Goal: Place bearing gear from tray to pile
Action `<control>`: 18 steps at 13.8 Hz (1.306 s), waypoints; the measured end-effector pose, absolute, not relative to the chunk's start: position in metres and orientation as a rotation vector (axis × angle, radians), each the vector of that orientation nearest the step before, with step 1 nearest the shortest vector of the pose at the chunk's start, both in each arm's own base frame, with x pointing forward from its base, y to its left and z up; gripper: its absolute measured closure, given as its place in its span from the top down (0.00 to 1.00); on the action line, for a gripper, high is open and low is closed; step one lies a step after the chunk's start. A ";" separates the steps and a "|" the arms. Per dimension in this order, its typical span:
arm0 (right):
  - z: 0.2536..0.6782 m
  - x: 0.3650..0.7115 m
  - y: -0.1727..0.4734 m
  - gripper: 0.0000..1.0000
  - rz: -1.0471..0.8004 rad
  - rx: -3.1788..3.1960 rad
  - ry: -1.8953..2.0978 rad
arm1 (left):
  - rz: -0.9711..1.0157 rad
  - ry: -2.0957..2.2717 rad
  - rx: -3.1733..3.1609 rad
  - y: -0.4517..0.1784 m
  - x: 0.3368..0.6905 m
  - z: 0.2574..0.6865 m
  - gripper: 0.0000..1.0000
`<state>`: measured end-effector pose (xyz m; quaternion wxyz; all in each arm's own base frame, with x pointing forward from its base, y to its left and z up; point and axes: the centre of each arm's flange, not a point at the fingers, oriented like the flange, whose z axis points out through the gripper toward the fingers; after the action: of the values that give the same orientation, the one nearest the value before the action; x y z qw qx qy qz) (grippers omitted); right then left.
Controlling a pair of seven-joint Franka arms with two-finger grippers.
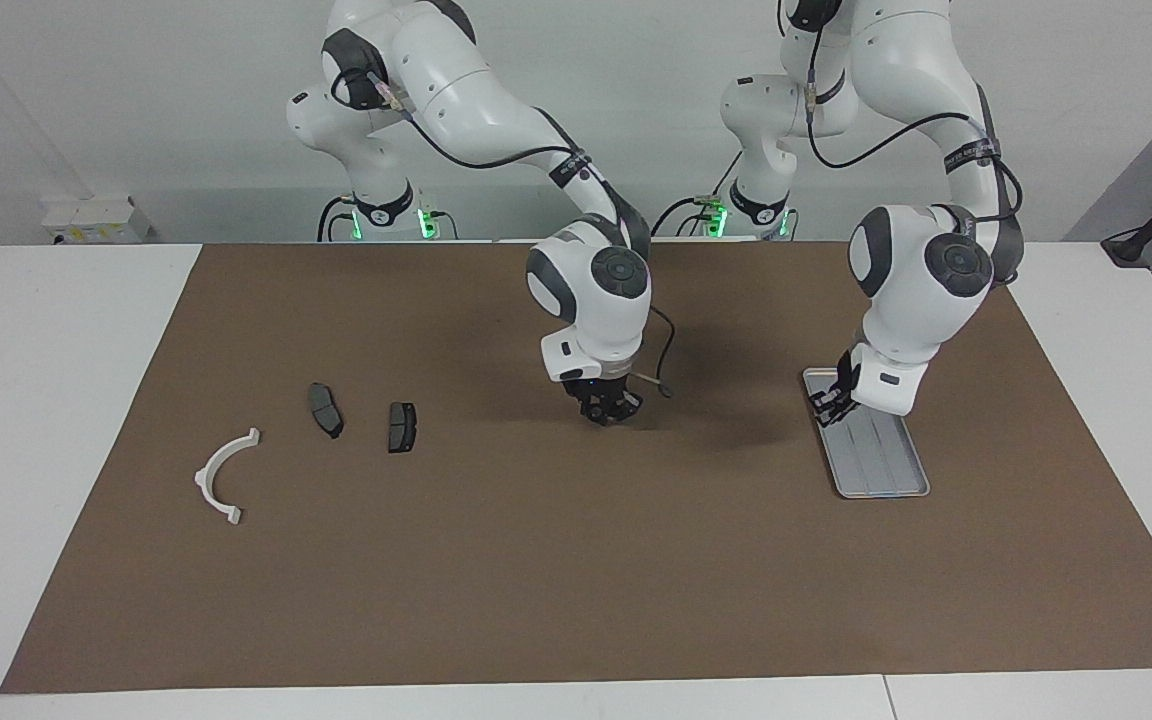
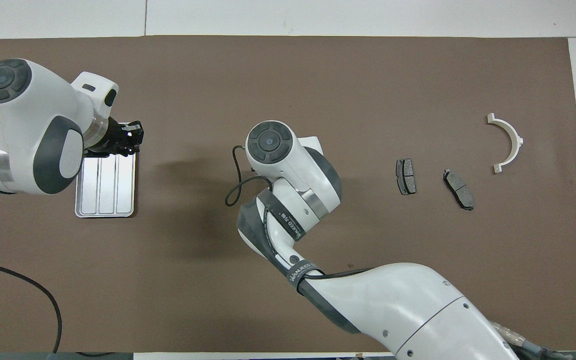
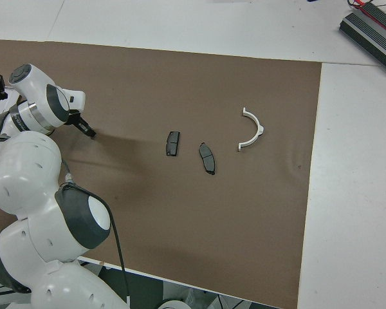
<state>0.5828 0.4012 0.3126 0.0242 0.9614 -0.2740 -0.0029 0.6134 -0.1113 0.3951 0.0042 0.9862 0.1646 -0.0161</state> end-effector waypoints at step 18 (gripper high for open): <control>0.322 0.716 0.092 0.35 0.121 3.097 -0.079 | -0.004 0.705 3.031 -0.371 0.536 0.317 0.23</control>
<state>0.7161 0.0916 0.3218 0.0204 0.9987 -0.0255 0.0389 0.5361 -0.3708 0.3174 0.0147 0.9739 0.2265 -0.0012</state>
